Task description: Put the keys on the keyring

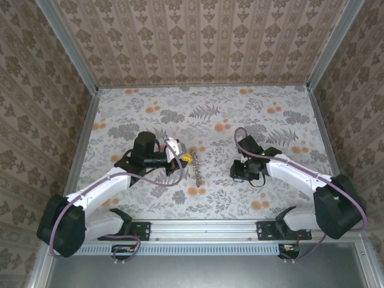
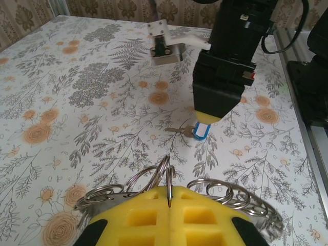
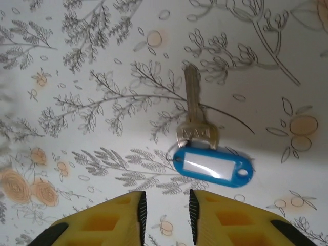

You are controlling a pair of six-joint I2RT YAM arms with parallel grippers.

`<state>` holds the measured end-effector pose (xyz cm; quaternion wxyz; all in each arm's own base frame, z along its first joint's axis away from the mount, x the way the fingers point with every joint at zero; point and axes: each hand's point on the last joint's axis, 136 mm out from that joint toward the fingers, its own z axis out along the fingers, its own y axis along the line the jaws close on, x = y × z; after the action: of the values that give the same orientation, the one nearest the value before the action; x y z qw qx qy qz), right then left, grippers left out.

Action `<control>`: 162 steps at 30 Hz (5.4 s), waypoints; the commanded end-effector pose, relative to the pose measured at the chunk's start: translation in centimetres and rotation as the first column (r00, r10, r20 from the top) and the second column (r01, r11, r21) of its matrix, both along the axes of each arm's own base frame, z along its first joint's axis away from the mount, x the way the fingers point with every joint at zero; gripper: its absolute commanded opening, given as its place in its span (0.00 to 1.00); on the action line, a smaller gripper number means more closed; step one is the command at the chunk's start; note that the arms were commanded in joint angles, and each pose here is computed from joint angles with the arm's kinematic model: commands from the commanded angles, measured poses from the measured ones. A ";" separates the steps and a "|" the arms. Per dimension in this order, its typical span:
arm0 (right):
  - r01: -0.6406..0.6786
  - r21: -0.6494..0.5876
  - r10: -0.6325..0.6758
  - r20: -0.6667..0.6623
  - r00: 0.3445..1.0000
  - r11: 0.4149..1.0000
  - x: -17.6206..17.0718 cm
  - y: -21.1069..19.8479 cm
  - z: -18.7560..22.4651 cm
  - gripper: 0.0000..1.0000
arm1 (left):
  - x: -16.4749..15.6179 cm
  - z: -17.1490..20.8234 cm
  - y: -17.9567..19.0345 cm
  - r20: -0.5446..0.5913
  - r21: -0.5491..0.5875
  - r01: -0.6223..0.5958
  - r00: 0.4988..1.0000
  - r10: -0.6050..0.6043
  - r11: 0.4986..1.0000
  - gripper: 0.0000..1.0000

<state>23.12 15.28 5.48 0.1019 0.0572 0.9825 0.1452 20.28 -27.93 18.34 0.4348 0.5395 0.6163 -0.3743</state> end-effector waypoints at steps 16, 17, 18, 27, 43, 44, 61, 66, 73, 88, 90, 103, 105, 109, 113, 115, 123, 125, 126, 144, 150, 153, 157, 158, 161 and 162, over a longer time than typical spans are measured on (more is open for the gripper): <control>-0.029 -0.211 0.011 -0.086 0.996 0.977 0.5 0.6 -2.7 0.26 | 0.0 0.7 0.3 0.021 0.006 -0.011 1.000 0.011 1.000 0.00; -0.031 -0.216 0.012 -0.090 0.996 0.976 0.5 0.6 -2.8 0.26 | -0.1 0.6 0.3 0.021 0.008 -0.009 1.000 0.009 1.000 0.00; -0.032 -0.225 0.012 -0.092 0.996 0.974 0.5 0.6 -2.9 0.26 | -0.1 0.6 0.2 0.025 0.008 -0.009 1.000 0.008 1.000 0.00; -0.014 -0.299 -0.007 -0.071 0.997 0.954 0.2 -0.5 -2.4 0.21 | -0.3 0.4 0.1 0.025 0.016 -0.002 1.000 0.001 1.000 0.00; -0.029 -0.322 0.047 0.047 0.998 0.946 1.0 -1.7 -0.7 0.00 | -0.6 0.5 -0.3 0.028 0.014 -0.002 1.000 0.001 1.000 0.00; -0.069 -0.301 0.093 0.065 0.994 0.951 1.2 -1.2 -0.5 0.00 | -0.7 0.5 -0.3 0.026 0.016 -0.002 1.000 0.002 1.000 0.00; -0.793 -0.350 0.722 0.674 0.155 0.498 -3.5 7.6 14.8 0.00 | -2.1 3.6 -1.8 0.195 0.040 0.089 0.976 -0.095 0.995 0.00; -0.825 -0.305 0.668 0.735 0.114 0.476 -4.0 9.1 16.6 0.00 | -2.6 4.0 -3.2 0.237 0.048 0.103 0.965 -0.111 0.994 0.00; -0.822 -0.286 0.619 0.779 0.100 0.493 -3.8 9.9 18.1 0.00 | -1.5 4.3 -4.3 0.211 0.071 0.003 0.977 -0.018 0.997 0.00; -0.799 -0.230 0.587 0.789 0.181 0.555 -2.0 10.7 17.9 0.00 | -2.4 4.1 -5.4 0.205 0.037 0.011 0.979 -0.019 0.999 0.00; -0.790 -0.218 0.573 0.796 0.196 0.573 -1.7 10.7 18.1 0.00 | -2.5 4.0 -5.5 0.203 0.039 0.014 0.979 -0.021 0.999 0.00; -0.747 -0.154 0.532 0.792 0.298 0.647 -0.3 10.7 17.3 0.00 | -2.5 3.6 -5.7 0.209 0.049 0.013 0.978 -0.023 0.999 0.00; -0.743 -0.153 0.540 0.781 0.312 0.652 -0.2 10.6 17.0 0.00 | -2.4 3.8 -5.7 0.213 0.042 0.004 0.977 -0.013 0.999 0.00; -0.713 -0.137 0.532 0.764 0.366 0.688 0.3 9.8 16.3 0.00 | -2.1 4.1 -5.6 0.222 0.021 -0.021 0.975 0.016 1.000 0.00; -0.679 -0.077 0.487 0.755 0.438 0.730 0.9 9.0 15.8 0.00 | -2.2 4.2 -5.6 0.232 0.007 -0.018 0.972 0.016 1.000 0.00; -0.670 -0.048 0.469 0.751 0.464 0.740 1.0 8.8 15.6 0.00 | -2.3 4.2 -5.6 0.236 0.006 -0.008 0.972 0.007 1.000 0.00; -0.677 0.004 0.466 0.723 0.510 0.736 0.8 8.4 14.5 0.00 | -2.6 5.2 -5.5 0.274 -0.051 0.001 0.962 0.013 0.999 0.00; -0.677 0.014 0.460 0.723 0.516 0.736 0.8 8.3 14.5 0.00 | -2.4 5.4 -5.5 0.278 -0.066 -0.013 0.960 0.031 0.998 0.00; -0.678 0.018 0.461 0.720 0.518 0.735 0.7 8.2 14.4 0.00 | -2.3 5.4 -5.5 0.278 -0.072 -0.020 0.960 0.039 0.997 0.00; -0.332 -0.112 0.328 0.613 0.719 0.937 4.2 0.7 12.9 0.39 | -0.6 4.1 -3.7 0.231 -0.059 -0.129 0.963 0.139 0.990 0.00; 0.036 0.012 -0.037 0.135 0.990 0.999 4.8 -4.8 7.9 0.34 | -1.0 3.7 -0.9 0.184 -0.036 -0.132 0.973 0.136 0.991 0.00; 0.003 0.037 -0.005 0.071 0.997 0.999 6.4 -3.6 6.2 0.34 | -1.1 3.6 -0.2 0.153 -0.030 -0.136 0.978 0.139 0.990 0.00; -0.039 -0.054 0.039 0.012 0.999 0.998 9.4 -4.0 3.5 0.39 | -1.3 3.4 0.0 0.132 -0.034 -0.140 0.981 0.143 0.990 0.00; 0.000 -0.073 -0.001 -0.005 1.000 0.997 10.2 -4.5 2.6 0.41 | -1.3 3.5 0.1 0.132 -0.040 -0.143 0.980 0.148 0.989 0.00; 0.227 -0.032 -0.229 -0.060 0.972 0.973 11.7 -4.9 1.8 0.44 | -1.3 3.6 0.3 0.129 -0.049 -0.160 0.978 0.165 0.986 0.00; 0.333 -0.004 -0.332 -0.083 0.940 0.943 12.1 -5.0 1.7 0.46 | -1.2 3.5 0.3 0.127 -0.048 -0.164 0.977 0.169 0.985 0.00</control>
<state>34.32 11.18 6.55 0.0911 0.1046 0.9823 0.1263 19.40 -27.74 21.03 0.5087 0.5112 0.6262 -0.2963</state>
